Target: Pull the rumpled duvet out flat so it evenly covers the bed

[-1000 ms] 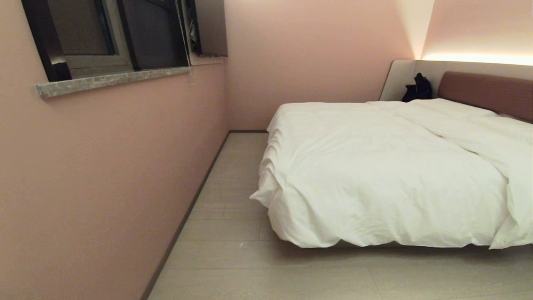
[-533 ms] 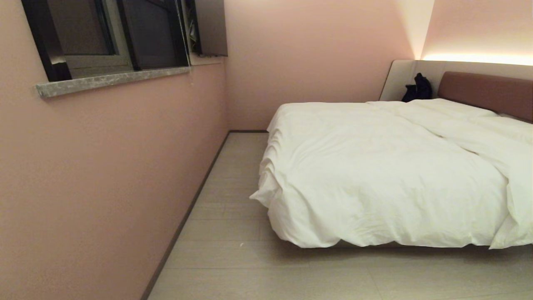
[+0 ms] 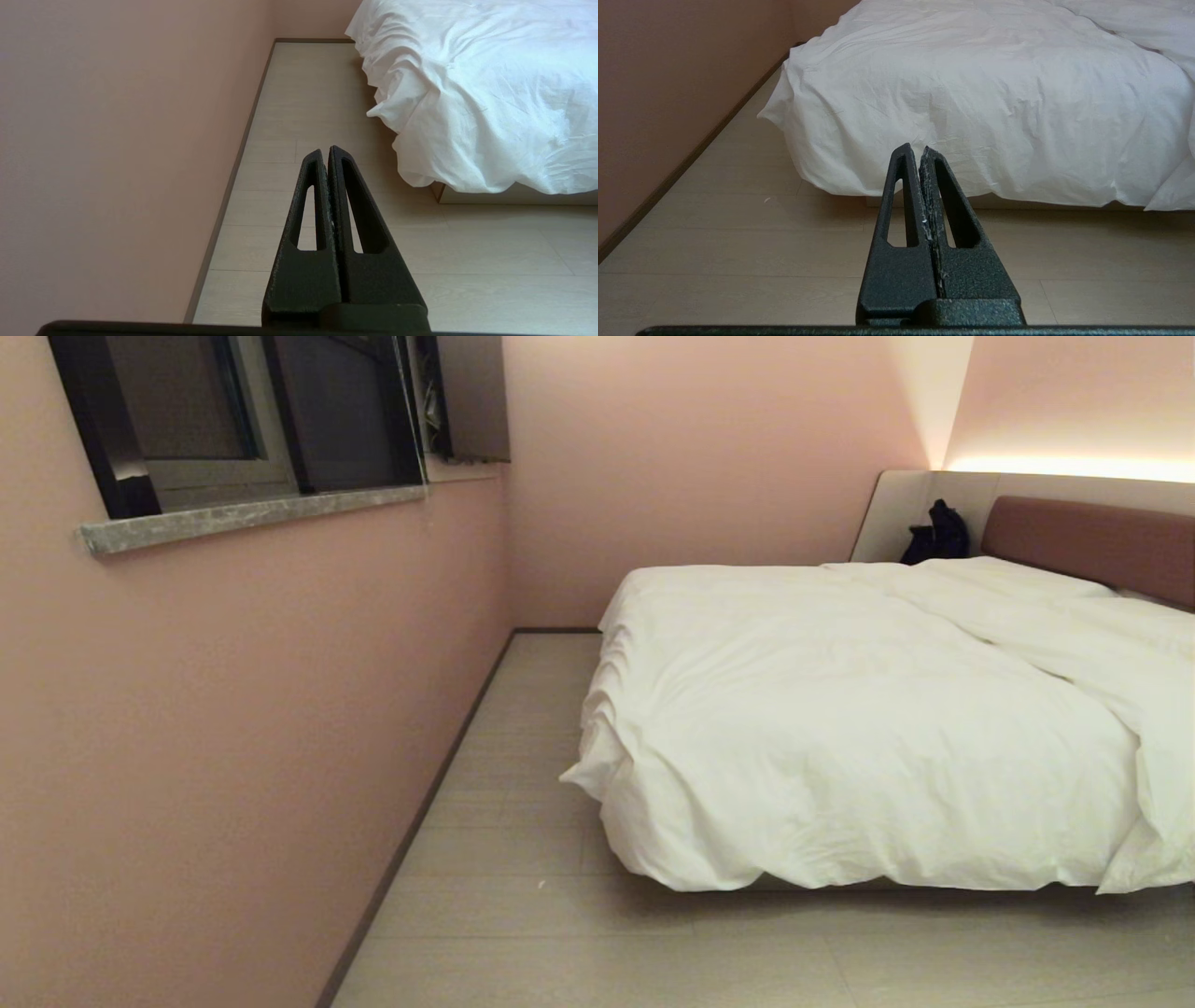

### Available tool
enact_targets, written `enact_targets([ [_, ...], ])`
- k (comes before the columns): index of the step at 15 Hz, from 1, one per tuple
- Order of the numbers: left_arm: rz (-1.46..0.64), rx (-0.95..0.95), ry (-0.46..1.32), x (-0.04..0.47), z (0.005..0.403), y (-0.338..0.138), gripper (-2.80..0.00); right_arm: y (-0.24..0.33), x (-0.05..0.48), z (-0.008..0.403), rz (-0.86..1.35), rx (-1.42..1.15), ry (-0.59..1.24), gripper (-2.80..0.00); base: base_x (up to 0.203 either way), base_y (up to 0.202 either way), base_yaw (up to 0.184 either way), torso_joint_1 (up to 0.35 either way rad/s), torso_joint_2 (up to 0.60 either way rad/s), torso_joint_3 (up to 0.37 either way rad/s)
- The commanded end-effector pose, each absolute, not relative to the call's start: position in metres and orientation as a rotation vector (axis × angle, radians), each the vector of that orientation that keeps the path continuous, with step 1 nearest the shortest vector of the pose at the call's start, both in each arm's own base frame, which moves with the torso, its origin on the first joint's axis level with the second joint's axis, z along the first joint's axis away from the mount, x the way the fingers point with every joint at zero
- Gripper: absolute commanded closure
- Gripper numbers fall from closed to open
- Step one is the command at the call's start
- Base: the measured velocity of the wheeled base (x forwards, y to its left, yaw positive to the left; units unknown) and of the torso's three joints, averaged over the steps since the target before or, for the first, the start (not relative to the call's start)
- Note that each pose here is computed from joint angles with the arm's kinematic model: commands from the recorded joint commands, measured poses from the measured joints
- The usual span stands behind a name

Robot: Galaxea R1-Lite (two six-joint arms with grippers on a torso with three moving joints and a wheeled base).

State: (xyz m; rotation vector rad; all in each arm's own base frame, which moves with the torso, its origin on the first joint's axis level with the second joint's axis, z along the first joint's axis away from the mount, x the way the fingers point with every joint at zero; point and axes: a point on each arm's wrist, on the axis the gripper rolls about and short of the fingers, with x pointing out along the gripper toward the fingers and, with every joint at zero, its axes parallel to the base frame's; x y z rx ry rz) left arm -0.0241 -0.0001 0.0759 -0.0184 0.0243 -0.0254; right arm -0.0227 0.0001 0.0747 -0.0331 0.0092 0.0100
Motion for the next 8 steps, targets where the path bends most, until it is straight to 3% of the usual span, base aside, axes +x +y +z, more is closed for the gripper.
enact_targets([
  [1, -0.026, -0.019, 0.025, -0.0241, 0.0759, -0.0002, 0.00, 0.0001, -0.0226, 0.0748, 0.012, -0.038, 0.010, 0.00, 0.000, 0.000, 0.000, 0.000, 0.00, 0.000],
  [8, -0.026, -0.019, 0.026, -0.0240, 0.0759, -0.0002, 0.00, 0.0001, -0.0227, 0.0747, 0.011, -0.034, 0.009, 0.00, 0.000, 0.000, 0.000, 0.000, 0.00, 0.000],
])
